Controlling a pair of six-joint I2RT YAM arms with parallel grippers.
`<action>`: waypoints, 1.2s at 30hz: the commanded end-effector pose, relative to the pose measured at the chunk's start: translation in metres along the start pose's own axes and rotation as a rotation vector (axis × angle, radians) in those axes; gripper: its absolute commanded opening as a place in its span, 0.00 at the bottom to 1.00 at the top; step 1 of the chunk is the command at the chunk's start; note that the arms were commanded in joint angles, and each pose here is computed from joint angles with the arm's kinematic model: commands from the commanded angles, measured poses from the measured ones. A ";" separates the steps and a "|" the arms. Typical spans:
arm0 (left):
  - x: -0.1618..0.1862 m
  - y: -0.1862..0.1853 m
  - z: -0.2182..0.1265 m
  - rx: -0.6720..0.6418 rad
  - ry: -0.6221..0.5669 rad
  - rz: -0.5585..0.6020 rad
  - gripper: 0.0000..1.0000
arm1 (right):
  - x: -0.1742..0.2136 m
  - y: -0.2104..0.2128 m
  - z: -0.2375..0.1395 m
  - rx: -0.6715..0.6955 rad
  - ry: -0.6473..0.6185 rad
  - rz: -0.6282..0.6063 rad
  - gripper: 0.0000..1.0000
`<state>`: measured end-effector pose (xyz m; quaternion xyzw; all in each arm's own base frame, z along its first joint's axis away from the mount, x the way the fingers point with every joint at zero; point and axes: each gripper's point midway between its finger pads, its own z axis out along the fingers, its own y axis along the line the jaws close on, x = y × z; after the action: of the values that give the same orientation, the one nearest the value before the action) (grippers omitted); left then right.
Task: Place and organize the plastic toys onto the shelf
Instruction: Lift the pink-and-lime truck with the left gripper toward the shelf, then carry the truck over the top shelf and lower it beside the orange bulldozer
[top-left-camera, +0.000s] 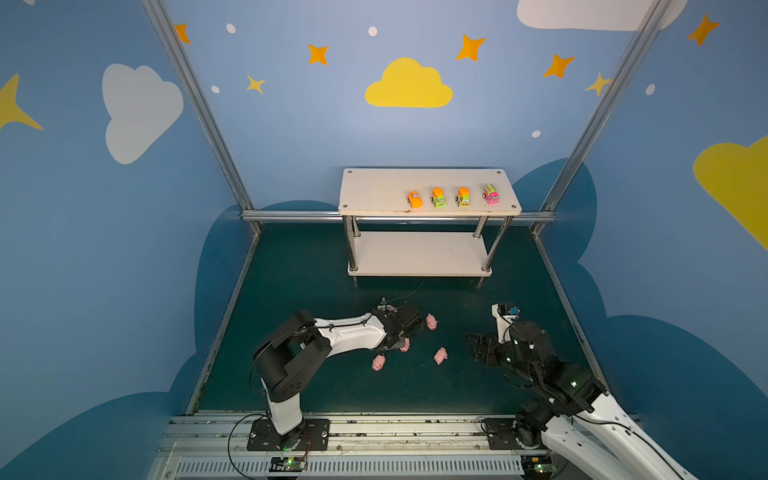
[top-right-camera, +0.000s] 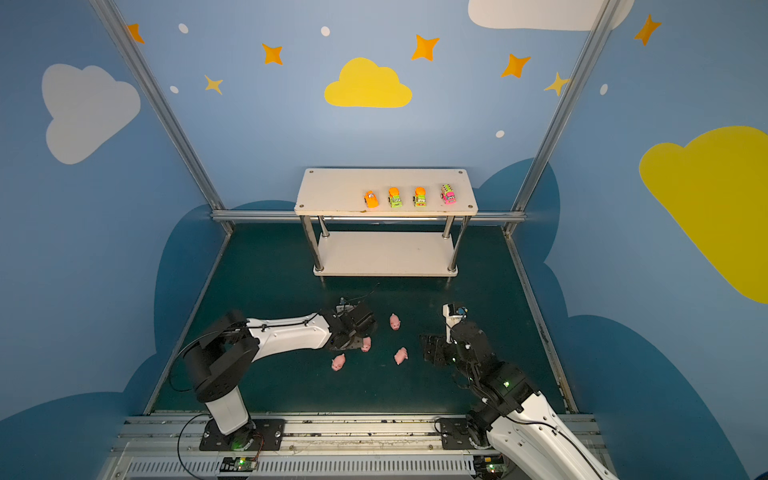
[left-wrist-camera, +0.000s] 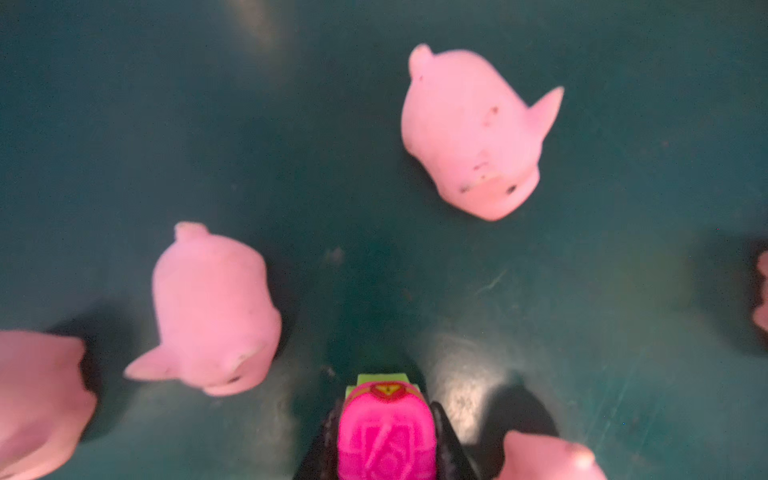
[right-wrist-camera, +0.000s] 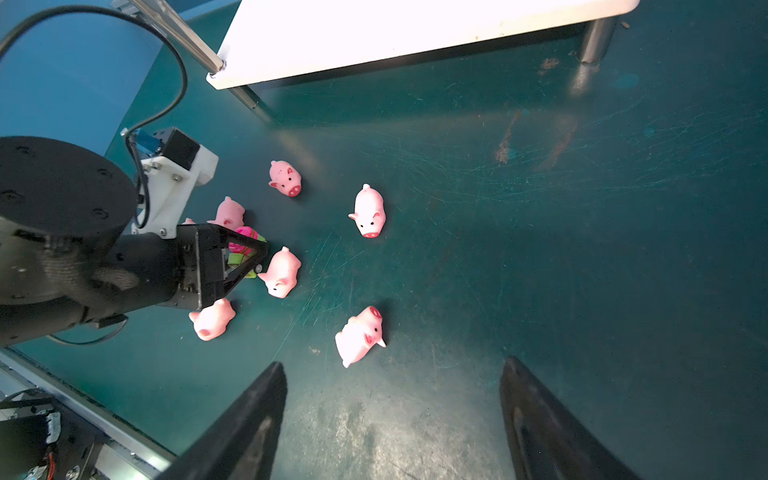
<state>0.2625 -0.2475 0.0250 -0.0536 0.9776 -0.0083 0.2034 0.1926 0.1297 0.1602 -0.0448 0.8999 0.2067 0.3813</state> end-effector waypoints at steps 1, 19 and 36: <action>-0.011 0.003 -0.022 -0.003 -0.014 0.028 0.24 | -0.006 0.004 -0.001 -0.015 -0.012 -0.005 0.79; -0.079 0.010 -0.124 -0.009 -0.126 0.103 0.24 | -0.032 0.020 -0.012 -0.055 -0.062 -0.011 0.79; -0.206 0.022 -0.259 0.073 -0.434 0.073 0.24 | -0.067 0.050 -0.028 -0.146 -0.093 0.016 0.79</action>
<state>0.3377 -0.2141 0.3313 -0.0273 0.9137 -0.0521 0.4022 0.2079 0.1563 0.2240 -0.0555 0.8730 0.2638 0.4065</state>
